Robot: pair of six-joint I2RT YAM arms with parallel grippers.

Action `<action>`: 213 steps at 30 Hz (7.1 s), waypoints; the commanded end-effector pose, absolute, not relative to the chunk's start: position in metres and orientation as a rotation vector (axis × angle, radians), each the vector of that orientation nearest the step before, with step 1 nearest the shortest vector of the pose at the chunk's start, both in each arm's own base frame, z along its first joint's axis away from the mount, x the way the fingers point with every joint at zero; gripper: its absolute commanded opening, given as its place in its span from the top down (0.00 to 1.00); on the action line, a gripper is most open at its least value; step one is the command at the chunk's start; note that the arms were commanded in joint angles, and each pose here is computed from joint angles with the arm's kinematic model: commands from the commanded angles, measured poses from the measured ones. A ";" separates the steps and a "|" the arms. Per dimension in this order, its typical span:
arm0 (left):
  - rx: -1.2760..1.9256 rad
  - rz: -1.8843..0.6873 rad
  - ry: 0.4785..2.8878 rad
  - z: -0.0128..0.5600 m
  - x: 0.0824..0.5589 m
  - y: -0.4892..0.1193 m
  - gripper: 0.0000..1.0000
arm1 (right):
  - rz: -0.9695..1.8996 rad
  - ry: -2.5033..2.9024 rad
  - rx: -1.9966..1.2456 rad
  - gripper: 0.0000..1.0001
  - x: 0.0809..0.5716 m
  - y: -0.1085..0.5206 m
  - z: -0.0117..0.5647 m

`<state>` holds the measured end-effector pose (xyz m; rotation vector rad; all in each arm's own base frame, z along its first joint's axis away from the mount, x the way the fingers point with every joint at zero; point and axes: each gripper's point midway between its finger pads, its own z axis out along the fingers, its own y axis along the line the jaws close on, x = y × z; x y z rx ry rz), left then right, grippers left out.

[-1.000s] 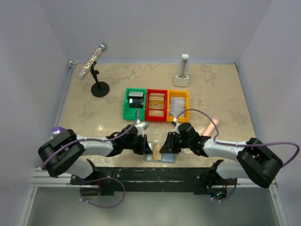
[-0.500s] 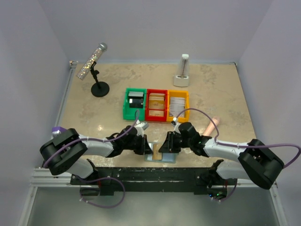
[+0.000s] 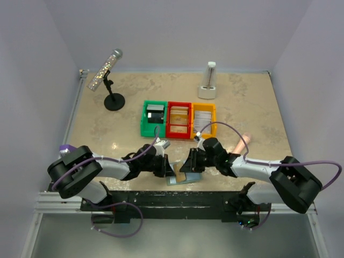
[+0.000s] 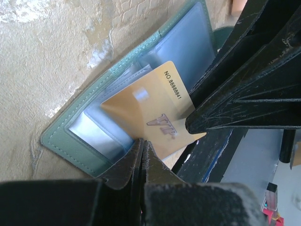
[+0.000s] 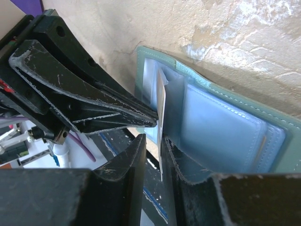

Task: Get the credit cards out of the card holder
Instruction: Remove the credit card from the card holder, then place the credit card in the storage box.

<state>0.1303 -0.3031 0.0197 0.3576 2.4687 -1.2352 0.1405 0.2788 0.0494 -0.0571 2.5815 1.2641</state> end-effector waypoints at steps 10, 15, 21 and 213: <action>0.345 -1.212 2.475 0.016 0.130 -0.298 1.00 | 1.336 2.520 -0.135 0.90 0.143 0.290 0.071; 0.332 -1.186 2.487 0.013 0.130 -0.294 1.00 | 1.303 2.530 -0.137 0.97 0.142 0.285 0.069; 0.309 -1.152 2.511 0.008 0.130 -0.290 1.00 | 1.264 2.530 -0.150 1.00 0.141 0.279 0.071; 0.687 -1.811 1.596 0.205 0.084 -0.309 1.00 | 1.431 2.101 -0.861 1.00 0.094 0.257 0.210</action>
